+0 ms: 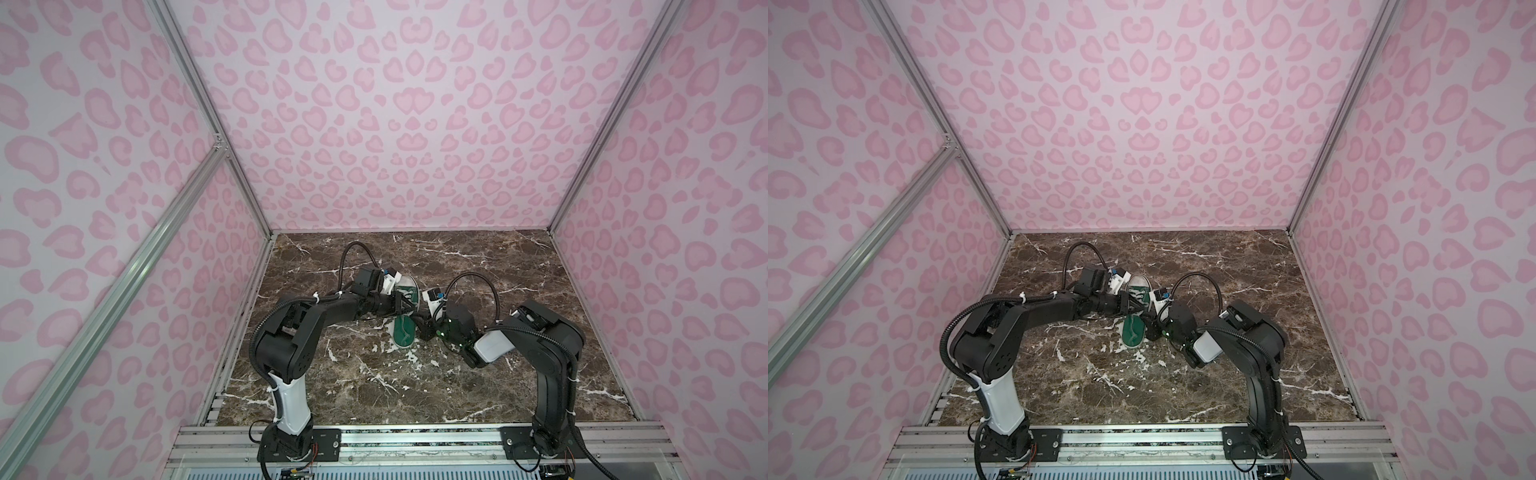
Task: Tie the shoes
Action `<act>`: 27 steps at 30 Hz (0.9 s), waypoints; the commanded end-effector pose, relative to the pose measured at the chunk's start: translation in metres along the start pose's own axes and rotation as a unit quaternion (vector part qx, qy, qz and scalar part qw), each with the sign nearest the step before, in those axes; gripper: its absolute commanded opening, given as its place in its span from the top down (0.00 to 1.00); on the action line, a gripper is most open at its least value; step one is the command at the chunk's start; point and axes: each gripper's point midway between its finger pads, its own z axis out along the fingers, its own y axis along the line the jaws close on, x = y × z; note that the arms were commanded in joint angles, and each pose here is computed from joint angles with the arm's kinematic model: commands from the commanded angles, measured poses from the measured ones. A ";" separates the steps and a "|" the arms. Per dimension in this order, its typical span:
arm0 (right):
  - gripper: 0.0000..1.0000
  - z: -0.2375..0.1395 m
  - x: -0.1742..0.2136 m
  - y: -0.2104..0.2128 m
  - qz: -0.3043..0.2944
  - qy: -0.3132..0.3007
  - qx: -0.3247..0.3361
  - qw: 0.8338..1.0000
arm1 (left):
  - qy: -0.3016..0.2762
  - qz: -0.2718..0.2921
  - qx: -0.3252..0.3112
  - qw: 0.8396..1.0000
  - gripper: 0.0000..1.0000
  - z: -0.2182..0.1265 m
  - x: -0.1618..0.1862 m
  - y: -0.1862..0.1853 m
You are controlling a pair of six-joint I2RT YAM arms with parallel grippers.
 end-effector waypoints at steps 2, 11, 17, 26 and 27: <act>1.00 -0.002 0.002 -0.002 -0.001 0.000 0.005 1.000 | -0.020 0.016 -0.016 1.000 0.68 -0.010 -0.012 -0.001; 1.00 -0.002 0.004 -0.002 0.005 0.000 0.004 1.000 | -0.025 0.098 -0.099 0.990 0.58 -0.035 -0.031 -0.006; 1.00 -0.004 0.003 -0.001 0.014 -0.010 -0.001 1.000 | 0.017 0.257 -0.164 0.952 0.54 -0.019 -0.034 -0.023; 1.00 -0.006 0.000 0.002 0.034 -0.025 -0.014 0.999 | 0.041 0.341 -0.139 0.929 0.54 0.002 -0.036 -0.027; 1.00 -0.005 0.000 0.002 0.037 -0.026 -0.016 0.999 | 0.040 0.352 -0.128 0.926 0.54 0.003 -0.034 -0.029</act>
